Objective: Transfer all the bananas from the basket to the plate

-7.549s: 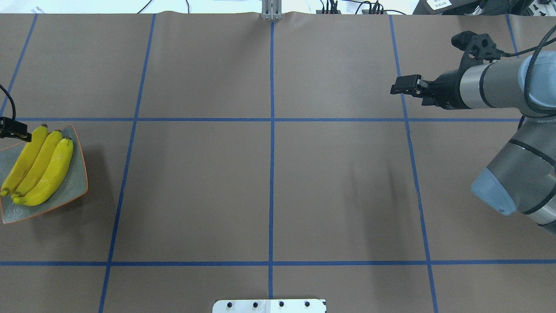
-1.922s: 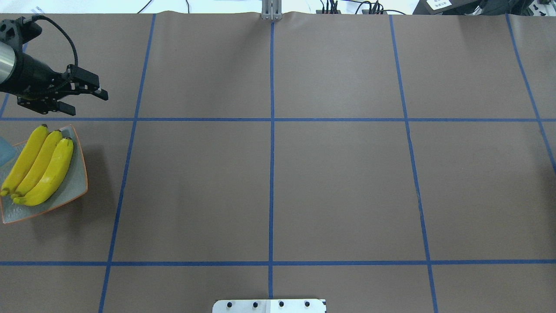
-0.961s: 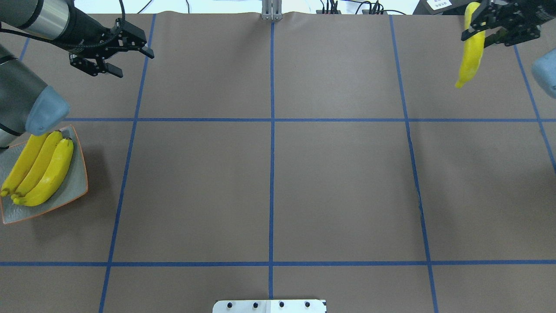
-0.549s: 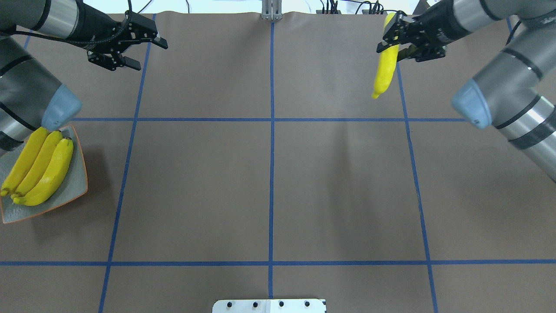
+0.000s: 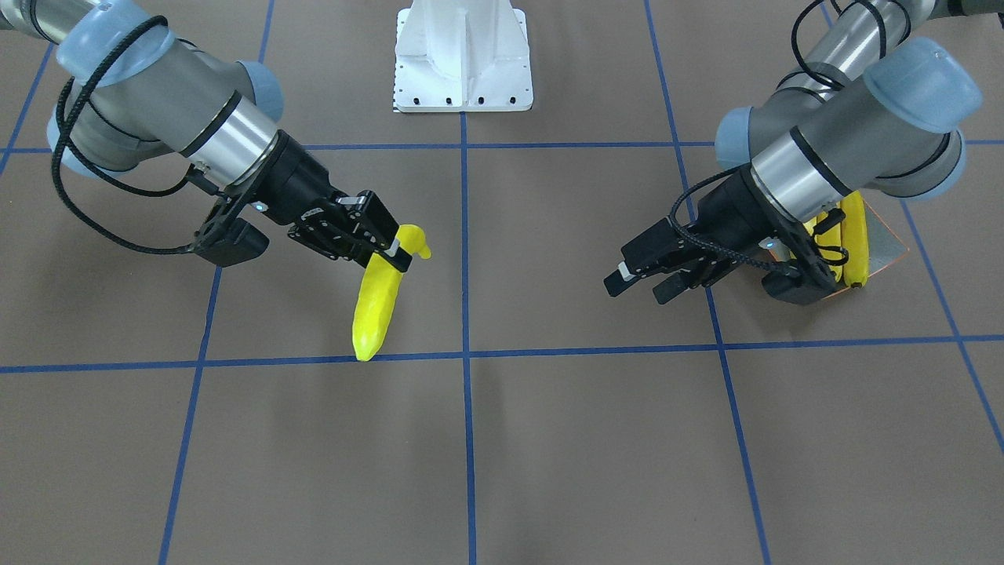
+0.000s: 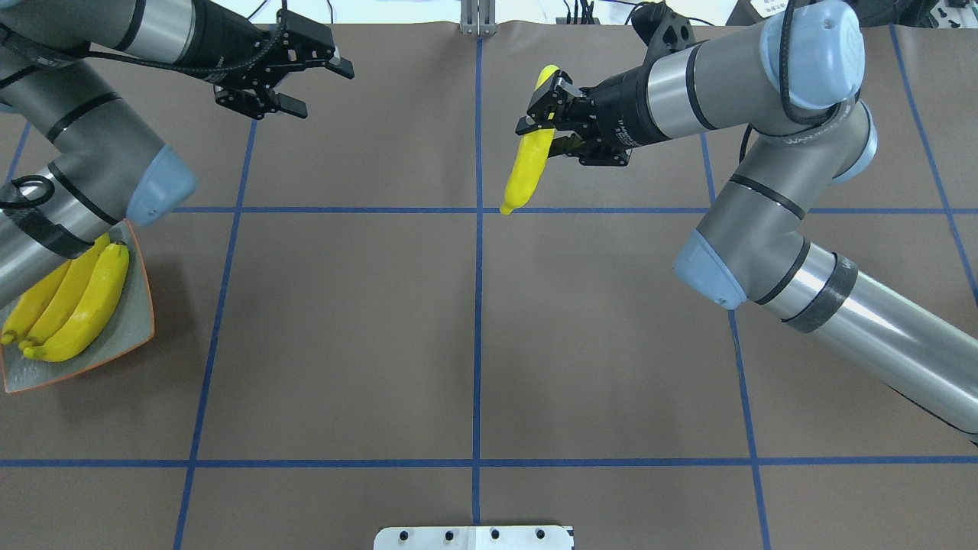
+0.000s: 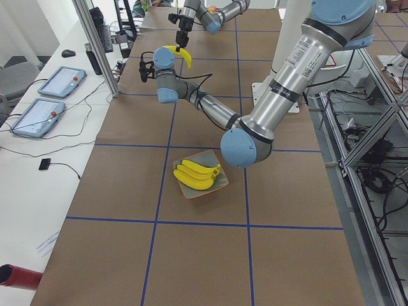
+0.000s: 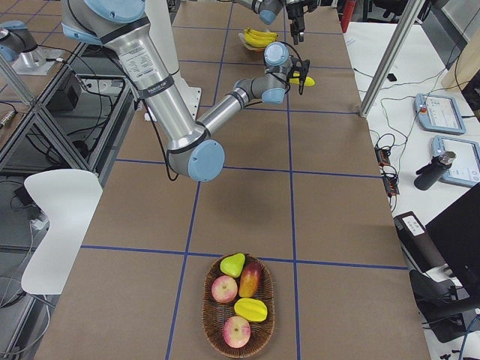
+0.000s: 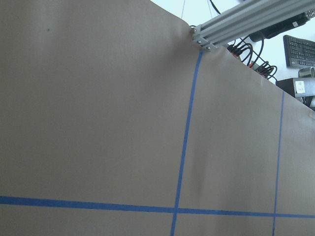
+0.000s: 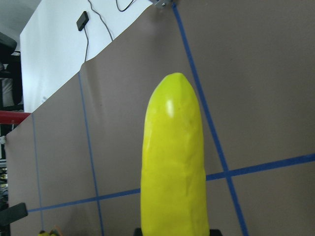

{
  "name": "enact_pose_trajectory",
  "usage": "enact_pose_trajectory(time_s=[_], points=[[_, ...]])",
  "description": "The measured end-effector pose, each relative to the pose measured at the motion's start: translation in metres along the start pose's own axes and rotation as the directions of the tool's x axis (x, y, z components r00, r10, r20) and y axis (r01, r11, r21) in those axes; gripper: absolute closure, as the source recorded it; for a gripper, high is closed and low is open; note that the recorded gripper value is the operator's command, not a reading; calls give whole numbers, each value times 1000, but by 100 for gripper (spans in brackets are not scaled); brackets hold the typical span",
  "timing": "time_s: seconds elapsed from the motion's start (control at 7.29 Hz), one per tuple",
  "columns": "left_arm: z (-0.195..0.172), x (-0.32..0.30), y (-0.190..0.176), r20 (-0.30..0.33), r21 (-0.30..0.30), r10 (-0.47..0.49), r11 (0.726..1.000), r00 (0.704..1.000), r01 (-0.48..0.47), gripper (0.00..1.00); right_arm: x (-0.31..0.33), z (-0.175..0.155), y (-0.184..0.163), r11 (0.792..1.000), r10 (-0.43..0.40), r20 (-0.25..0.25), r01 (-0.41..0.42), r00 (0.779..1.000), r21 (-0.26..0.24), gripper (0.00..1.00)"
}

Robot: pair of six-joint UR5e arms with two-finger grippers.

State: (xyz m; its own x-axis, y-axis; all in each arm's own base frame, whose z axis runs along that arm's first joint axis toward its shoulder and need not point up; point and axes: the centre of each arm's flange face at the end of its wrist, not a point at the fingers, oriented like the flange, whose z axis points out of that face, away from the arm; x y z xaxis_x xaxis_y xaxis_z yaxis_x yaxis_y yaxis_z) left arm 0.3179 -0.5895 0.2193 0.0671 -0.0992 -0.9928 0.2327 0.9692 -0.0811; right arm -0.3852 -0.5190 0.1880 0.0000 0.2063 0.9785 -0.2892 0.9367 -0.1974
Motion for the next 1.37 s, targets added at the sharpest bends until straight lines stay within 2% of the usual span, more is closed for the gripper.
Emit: enact_pose_trajectory(time_s=[0.27,0.69,0.96,1.37], points=[[24,35,25,-76,-50,59,997,995,-62,2,-2,2,13,1000,16,58,-15,998,-28,100],[45,71,55,-141,-103,106,987,984,-121,2,1,1,29,998,0,130,9,992,-66,100],[56,85,73,-164,-137,97,983,982,-120,3,1,1,36,996,-29,177,44,984,-82,100],[63,100,86,-182,-165,58,982,982,-89,6,2,2,44,992,-69,208,90,976,-91,100]])
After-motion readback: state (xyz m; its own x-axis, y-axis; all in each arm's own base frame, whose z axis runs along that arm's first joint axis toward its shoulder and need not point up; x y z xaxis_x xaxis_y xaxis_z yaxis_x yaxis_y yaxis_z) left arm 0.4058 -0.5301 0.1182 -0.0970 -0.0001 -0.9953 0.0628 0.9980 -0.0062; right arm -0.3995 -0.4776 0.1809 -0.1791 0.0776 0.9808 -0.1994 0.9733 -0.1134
